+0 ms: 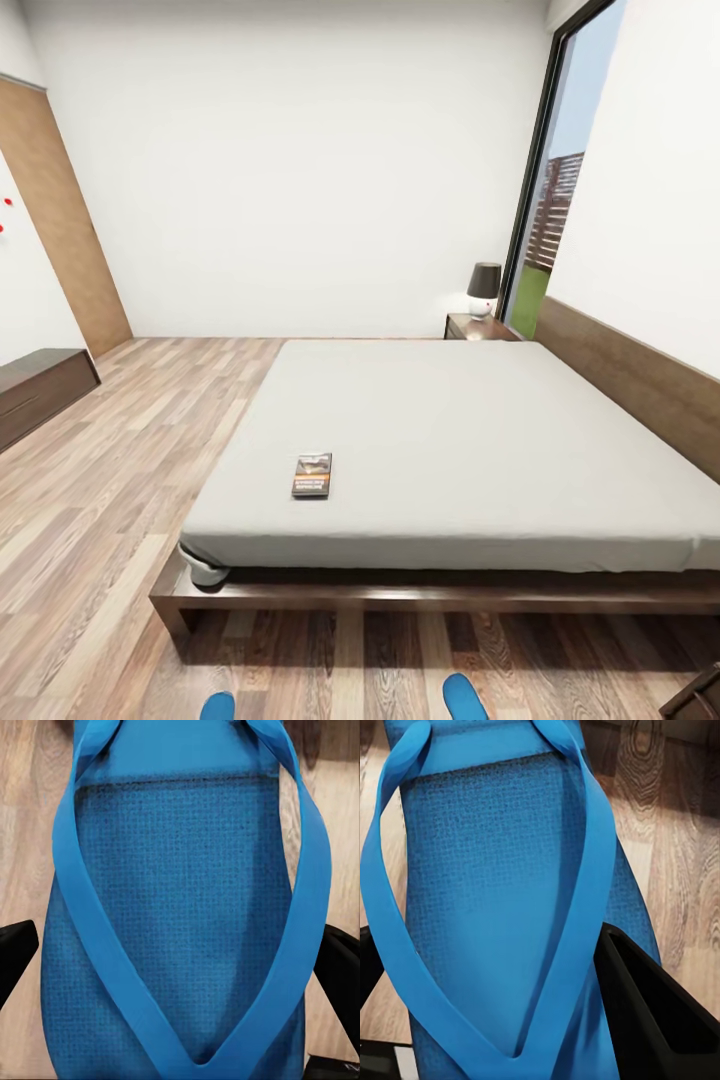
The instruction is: In the bedroom, move the book from the bed onto either nightstand, and place the two sandals side by side next to the bed.
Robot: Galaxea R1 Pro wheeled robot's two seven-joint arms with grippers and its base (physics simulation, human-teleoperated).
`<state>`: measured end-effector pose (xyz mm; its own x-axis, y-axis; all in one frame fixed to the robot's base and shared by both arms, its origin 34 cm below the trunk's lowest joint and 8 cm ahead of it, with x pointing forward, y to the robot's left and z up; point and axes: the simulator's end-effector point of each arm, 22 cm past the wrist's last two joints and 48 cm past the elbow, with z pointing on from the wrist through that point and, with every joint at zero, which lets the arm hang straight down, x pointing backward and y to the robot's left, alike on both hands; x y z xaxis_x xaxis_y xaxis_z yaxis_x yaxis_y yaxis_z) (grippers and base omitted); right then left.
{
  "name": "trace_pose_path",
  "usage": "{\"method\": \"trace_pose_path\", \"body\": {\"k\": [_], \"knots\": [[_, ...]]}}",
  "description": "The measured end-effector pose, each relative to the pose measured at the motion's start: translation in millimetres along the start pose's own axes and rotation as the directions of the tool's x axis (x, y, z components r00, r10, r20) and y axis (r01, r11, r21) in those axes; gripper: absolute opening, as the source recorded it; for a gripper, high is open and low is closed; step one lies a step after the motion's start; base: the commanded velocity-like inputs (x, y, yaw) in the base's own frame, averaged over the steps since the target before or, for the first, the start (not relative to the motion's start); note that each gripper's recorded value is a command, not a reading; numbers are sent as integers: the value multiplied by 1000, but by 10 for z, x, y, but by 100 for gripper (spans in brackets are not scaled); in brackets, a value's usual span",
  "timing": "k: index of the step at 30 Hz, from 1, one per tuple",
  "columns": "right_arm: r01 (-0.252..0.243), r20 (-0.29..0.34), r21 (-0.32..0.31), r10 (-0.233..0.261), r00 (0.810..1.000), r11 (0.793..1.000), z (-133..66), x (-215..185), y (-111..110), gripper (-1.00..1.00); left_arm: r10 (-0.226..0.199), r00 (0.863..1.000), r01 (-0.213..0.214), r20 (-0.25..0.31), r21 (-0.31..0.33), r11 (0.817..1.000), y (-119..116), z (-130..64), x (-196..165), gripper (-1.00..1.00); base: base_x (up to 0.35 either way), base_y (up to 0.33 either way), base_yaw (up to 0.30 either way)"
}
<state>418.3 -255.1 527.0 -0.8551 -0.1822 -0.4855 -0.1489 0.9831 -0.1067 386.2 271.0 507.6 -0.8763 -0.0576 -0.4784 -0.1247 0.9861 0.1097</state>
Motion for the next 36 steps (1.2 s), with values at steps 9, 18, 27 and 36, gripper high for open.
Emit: {"method": "trace_pose_path", "body": {"k": [9,18,27,36], "knots": [[-11,-4,-2,11,1000,1000,133,35,72,-100,13,999,-13,-52,4,1000,-36,121,179,-100,0,0,0],[-31,-50,2,31,998,1000,275,152,82,-100,15,997,-15,-75,4,1000,-72,261,248,-100,0,0,0],[-142,-50,31,144,988,989,458,70,-49,-100,16,997,-16,-79,1,1000,-109,430,192,-100,0,0,0],[-159,-113,25,161,981,987,609,166,1,-100,23,996,-23,-86,3,1000,-151,614,97,-100,0,0,0]]}}
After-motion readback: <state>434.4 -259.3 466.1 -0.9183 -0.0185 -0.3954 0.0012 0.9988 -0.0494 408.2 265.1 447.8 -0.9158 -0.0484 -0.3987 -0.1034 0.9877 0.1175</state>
